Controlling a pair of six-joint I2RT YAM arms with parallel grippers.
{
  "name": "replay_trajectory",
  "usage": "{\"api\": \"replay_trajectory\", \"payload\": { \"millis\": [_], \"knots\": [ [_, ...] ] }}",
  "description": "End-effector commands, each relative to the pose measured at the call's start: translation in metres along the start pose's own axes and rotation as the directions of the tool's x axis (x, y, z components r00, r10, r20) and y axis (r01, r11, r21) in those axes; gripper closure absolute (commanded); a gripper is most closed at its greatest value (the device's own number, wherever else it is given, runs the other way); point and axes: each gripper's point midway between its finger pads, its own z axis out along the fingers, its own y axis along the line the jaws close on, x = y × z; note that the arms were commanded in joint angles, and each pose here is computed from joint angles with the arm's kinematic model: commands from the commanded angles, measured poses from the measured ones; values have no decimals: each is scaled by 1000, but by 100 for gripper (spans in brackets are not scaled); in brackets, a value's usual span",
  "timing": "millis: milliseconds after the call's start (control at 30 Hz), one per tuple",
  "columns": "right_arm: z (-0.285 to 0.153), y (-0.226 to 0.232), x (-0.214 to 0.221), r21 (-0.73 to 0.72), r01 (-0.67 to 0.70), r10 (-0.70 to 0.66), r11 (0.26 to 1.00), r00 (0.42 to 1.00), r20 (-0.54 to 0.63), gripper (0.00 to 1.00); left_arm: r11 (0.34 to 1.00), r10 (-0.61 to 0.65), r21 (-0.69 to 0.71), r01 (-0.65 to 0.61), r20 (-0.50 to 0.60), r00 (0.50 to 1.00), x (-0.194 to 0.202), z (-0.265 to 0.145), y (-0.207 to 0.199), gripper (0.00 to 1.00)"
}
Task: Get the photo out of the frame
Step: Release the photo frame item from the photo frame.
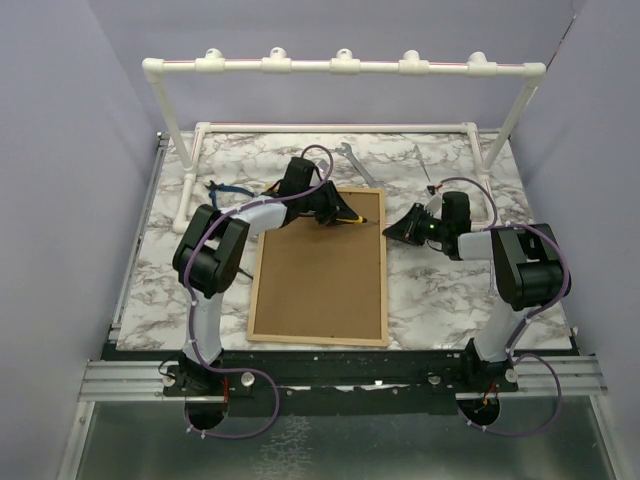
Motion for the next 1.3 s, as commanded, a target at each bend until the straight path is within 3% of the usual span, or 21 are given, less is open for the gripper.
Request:
{"api": "replay_trajectory", "payload": {
  "millis": [0, 233, 500, 700, 1267],
  "knots": [
    [4, -2, 11, 29, -9, 10, 1000, 999, -33, 85, 997, 70, 41, -69, -14, 997, 13, -4, -35, 100],
    [2, -1, 6, 37, -9, 10, 999, 1000, -18, 81, 997, 67, -31, -67, 8, 998, -2, -34, 0, 100],
    [0, 5, -6, 8, -4, 4, 1000, 1000, 3, 68, 968, 241, -59, -245, -66, 968, 1, -38, 10, 100],
    [4, 9, -15, -14, 20, -20, 1000, 1000, 1, 68, 959, 274, -50, -279, -79, 958, -2, -32, 12, 100],
    [17, 5, -14, -52, 11, -13, 999, 999, -39, 80, 956, 288, -38, -292, -91, 953, -7, -14, 8, 100]
  ]
}}
